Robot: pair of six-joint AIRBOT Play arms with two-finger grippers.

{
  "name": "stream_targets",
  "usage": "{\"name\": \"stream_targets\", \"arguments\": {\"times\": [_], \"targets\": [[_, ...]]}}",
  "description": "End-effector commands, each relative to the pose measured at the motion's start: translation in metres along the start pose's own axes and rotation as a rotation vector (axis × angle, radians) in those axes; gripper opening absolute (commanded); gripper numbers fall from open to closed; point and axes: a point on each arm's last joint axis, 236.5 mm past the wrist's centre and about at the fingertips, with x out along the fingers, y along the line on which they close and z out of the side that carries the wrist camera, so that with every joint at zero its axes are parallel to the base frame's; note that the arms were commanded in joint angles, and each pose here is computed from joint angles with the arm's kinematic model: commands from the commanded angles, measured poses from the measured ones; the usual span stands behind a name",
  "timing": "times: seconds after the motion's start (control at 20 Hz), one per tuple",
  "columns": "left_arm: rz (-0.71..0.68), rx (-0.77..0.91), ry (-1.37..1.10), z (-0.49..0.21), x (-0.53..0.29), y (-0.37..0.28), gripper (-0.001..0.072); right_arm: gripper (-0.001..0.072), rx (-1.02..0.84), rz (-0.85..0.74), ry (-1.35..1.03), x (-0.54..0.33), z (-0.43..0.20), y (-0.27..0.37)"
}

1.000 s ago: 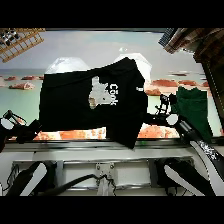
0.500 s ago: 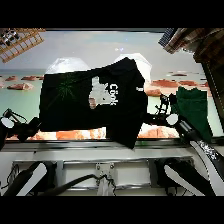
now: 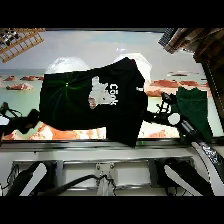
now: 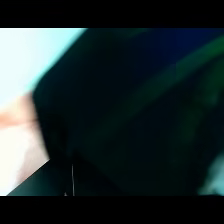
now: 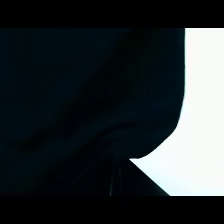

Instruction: Fold the clothes and pants, and hang the long-sleeved shirts on hangers.

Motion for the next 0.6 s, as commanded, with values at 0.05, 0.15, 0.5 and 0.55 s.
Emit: {"name": "stream_targets", "arguments": {"times": [0.05,0.15,0.5,0.55], "targets": [[-0.218,0.142,-0.295,0.070,-0.083,-0.091,0.0001,0.0023,-0.079,0.091,-0.213,-0.051,0.068,0.050],[-0.327,0.204,-0.442,0.094,-0.141,-0.140,0.0001,0.0023,-0.129,0.150,-0.327,-0.091,0.110,0.087],[-0.580,0.457,-0.933,0.105,-0.372,-0.244,0.0000,0.0023,-0.333,0.338,-0.680,-0.276,0.194,0.211],[-0.599,0.492,-0.990,0.098,-0.400,-0.251,-0.0001,0.0023,-0.367,0.351,-0.722,-0.303,0.197,0.223]]}}
